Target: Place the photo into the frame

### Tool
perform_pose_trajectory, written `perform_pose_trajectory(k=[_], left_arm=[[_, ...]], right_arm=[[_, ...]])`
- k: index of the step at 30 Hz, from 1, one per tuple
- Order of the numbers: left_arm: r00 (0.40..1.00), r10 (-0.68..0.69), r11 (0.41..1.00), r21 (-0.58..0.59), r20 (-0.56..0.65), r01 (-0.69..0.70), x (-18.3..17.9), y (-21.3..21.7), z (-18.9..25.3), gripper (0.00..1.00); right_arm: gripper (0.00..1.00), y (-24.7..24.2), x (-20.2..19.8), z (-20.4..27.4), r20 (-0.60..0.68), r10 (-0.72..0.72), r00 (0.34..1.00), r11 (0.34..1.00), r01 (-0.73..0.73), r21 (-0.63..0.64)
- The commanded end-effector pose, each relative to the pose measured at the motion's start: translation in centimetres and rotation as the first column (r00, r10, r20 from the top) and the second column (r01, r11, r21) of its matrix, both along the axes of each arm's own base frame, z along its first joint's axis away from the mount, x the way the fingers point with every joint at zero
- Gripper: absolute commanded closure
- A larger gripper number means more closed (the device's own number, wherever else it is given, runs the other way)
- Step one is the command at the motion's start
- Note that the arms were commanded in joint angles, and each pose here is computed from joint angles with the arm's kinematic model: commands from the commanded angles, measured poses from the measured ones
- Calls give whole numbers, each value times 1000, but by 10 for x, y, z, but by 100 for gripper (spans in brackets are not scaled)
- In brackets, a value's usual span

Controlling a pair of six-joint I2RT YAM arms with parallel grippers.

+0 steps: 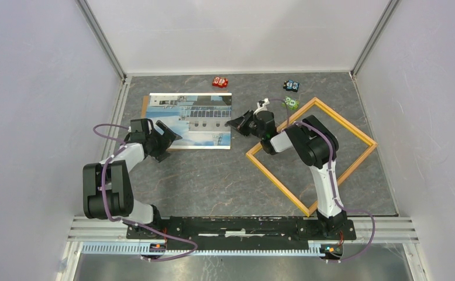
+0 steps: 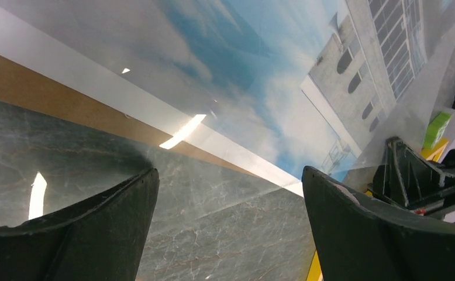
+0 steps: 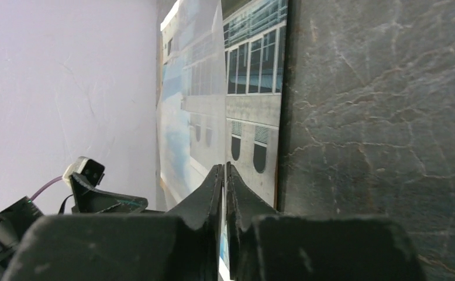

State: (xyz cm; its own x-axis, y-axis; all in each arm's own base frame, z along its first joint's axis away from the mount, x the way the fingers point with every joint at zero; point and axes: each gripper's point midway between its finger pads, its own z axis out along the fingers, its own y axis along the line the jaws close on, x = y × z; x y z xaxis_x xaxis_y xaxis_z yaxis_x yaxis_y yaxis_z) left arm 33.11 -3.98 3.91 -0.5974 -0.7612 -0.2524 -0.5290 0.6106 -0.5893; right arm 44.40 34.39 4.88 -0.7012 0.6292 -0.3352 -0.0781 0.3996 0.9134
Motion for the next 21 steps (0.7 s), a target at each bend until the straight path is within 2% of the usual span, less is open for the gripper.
perform_pose_trajectory(k=[1, 5, 9, 14, 17, 21], left_arm=[[991, -70, 996, 52, -113, 77, -39, -10, -12, 0], [986, -168, 981, 99, 11, 166, -32, -17, 37, 0], [961, -245, 959, 176, 128, 221, -27, -24, 90, 0], [902, -362, 924, 218, 234, 314, -29, -57, 135, 0], [856, -448, 888, 236, 257, 394, -31, -84, 147, 0], [779, -578, 812, 268, 242, 519, -42, -121, 153, 0]], right_arm=[[99, -3, 8, 34, 118, 27, 993, 998, -20, -65], [100, -21, -1, 58, 127, 97, 987, 987, -79, -137], [100, -58, -30, 61, -18, 246, 969, 941, -243, -237], [100, -120, -87, 54, -180, 415, 892, 871, -447, -204], [100, -169, -112, 34, -265, 417, 870, 834, -482, -269], [100, -221, -120, 9, -284, 379, 881, 828, -460, -321]])
